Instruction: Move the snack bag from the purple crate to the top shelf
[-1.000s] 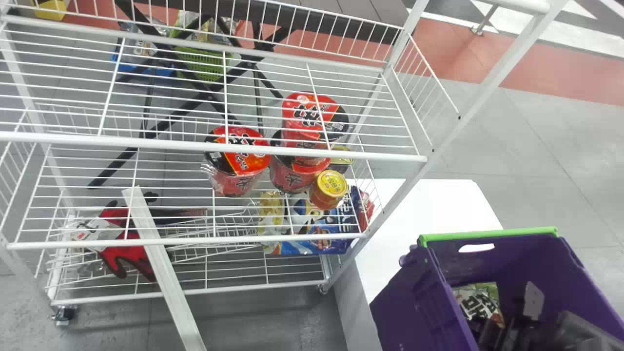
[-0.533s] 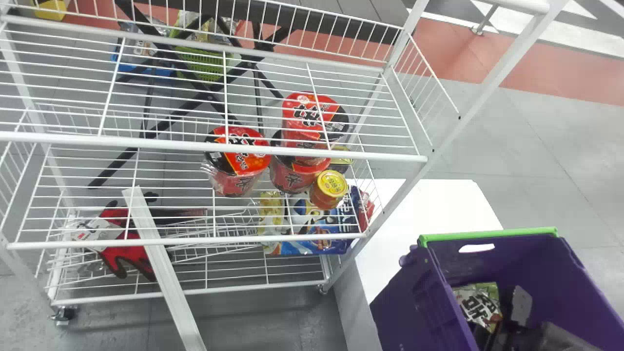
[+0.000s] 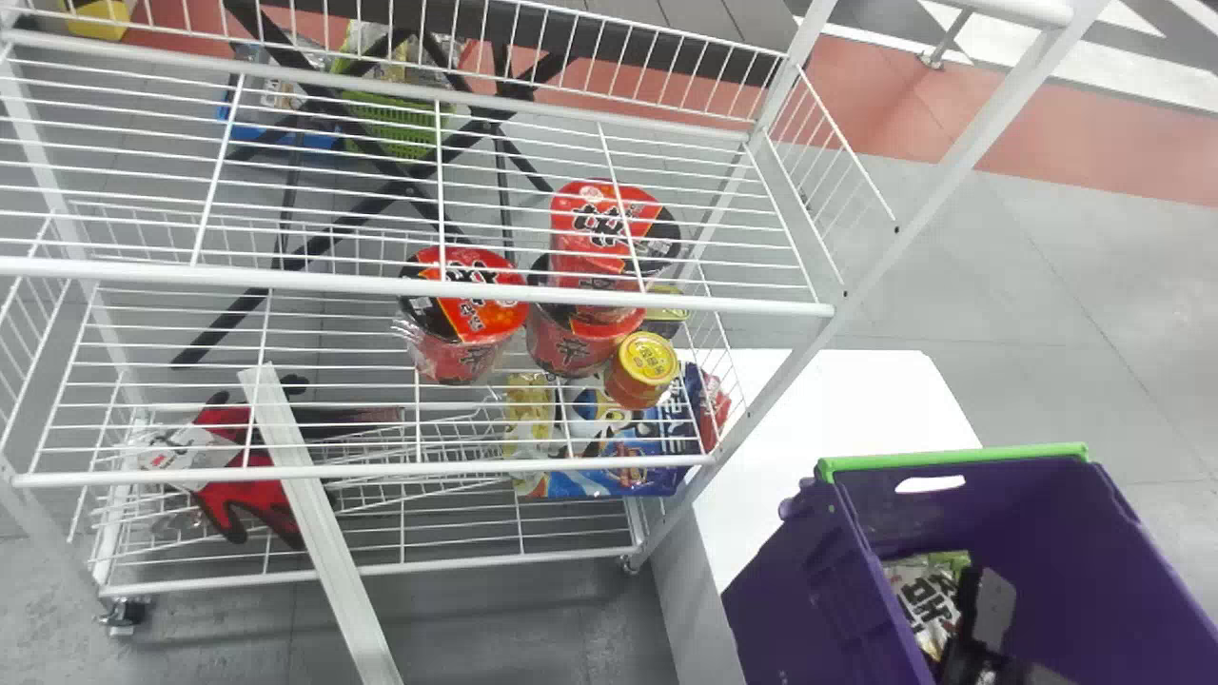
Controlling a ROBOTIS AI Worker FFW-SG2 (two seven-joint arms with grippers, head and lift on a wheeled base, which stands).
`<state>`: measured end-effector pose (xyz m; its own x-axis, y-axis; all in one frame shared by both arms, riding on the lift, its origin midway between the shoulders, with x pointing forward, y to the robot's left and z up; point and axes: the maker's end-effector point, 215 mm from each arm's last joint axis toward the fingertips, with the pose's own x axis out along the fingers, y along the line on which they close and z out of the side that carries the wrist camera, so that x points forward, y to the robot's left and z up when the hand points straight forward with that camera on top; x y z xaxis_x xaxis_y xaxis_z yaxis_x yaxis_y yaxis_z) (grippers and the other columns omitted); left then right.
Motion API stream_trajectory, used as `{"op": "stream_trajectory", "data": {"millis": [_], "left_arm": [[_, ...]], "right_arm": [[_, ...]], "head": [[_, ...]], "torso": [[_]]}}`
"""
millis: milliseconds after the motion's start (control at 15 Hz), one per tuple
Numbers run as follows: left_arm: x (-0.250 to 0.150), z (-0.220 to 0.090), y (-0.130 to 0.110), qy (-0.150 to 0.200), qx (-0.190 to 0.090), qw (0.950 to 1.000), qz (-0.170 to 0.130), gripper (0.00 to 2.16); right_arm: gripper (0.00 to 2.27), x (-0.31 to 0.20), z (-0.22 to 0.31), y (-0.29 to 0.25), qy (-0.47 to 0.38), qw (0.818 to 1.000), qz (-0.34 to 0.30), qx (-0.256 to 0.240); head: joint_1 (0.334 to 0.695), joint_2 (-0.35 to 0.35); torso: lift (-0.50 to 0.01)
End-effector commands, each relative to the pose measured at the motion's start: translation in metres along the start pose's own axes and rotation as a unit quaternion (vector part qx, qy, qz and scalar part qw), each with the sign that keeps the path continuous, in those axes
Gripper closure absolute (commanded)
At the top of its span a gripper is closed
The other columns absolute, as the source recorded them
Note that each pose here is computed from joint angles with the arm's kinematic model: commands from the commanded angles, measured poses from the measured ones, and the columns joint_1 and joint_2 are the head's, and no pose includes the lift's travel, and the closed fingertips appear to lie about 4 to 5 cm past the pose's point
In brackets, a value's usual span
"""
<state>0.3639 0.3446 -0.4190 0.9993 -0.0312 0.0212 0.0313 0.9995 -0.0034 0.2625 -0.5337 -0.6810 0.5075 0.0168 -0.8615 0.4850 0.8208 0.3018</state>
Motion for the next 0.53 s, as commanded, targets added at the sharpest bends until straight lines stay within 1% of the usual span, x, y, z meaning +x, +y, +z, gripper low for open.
{"op": "stream_trajectory", "data": {"millis": [0,467], "left_arm": [[-0.0012,0.0,-0.0002,0.0,0.0,1.0,0.0,0.11],[-0.0027,0.0001,-0.0005,0.0,0.002,1.0,-0.002,0.11]], "right_arm": [[0.09,0.0033,-0.0052,0.0043,0.001,1.0,0.004,-0.005],[0.13,0.0071,-0.0109,0.0084,0.009,1.0,0.004,-0.016]], "head": [[0.695,-0.347],[0.695,-0.331]], "torso": [[-0.453],[-0.453]]}}
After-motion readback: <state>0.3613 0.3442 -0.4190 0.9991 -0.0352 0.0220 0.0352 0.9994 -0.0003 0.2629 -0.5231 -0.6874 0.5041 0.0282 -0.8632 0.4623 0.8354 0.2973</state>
